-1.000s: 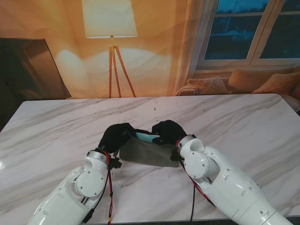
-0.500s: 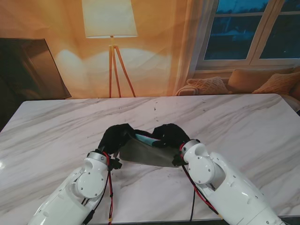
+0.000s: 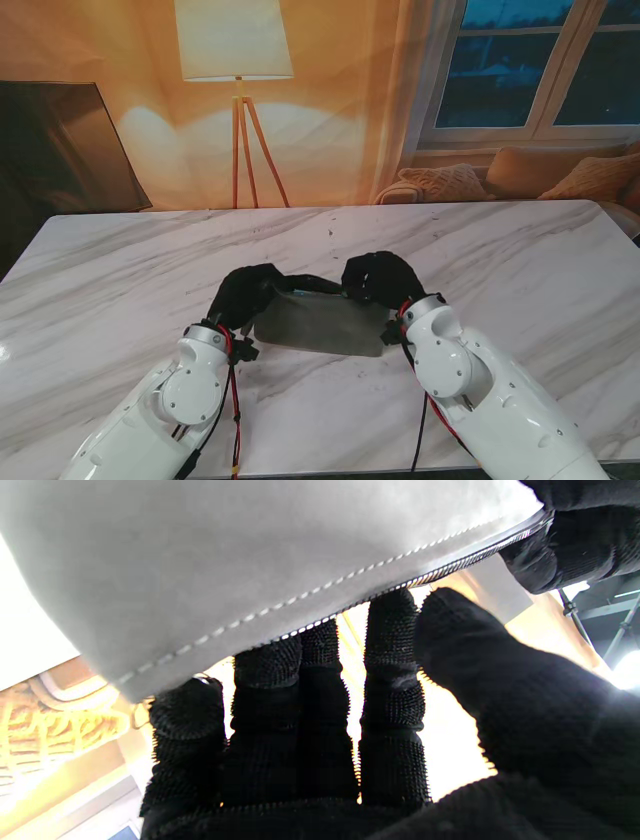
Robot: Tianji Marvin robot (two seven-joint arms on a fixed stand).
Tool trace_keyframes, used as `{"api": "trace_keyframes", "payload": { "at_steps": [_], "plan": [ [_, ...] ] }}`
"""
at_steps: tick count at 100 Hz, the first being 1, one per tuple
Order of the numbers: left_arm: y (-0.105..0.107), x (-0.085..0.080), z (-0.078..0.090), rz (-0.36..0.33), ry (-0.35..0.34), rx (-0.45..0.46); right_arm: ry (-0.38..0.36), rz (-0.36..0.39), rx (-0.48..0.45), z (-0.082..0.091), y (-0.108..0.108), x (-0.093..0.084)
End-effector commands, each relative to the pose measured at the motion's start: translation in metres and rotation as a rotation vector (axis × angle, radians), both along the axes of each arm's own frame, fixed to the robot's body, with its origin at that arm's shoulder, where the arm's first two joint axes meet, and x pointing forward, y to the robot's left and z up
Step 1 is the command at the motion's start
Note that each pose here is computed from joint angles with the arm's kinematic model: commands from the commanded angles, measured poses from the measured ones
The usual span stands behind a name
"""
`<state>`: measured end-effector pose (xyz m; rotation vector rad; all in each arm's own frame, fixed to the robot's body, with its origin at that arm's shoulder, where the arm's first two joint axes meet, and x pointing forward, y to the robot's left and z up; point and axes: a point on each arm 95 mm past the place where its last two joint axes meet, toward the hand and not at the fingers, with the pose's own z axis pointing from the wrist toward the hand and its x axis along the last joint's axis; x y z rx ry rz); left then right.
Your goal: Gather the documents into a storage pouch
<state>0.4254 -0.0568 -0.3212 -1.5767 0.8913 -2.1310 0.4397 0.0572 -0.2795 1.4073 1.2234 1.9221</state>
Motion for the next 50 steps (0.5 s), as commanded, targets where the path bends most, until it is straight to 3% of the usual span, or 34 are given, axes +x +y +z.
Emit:
{"api": "trace_keyframes", "payload": {
  "at_steps": [1, 50],
  "plan": [
    [-0.002, -0.001, 0.003, -0.010, -0.007, -0.006, 0.019, -0.005, -0.006, -0.003, -0.004, 0.001],
    [-0.002, -0.005, 0.003, -0.012, -0.009, -0.012, -0.021, -0.027, 0.032, 0.004, -0.016, -0.003]
  ]
}}
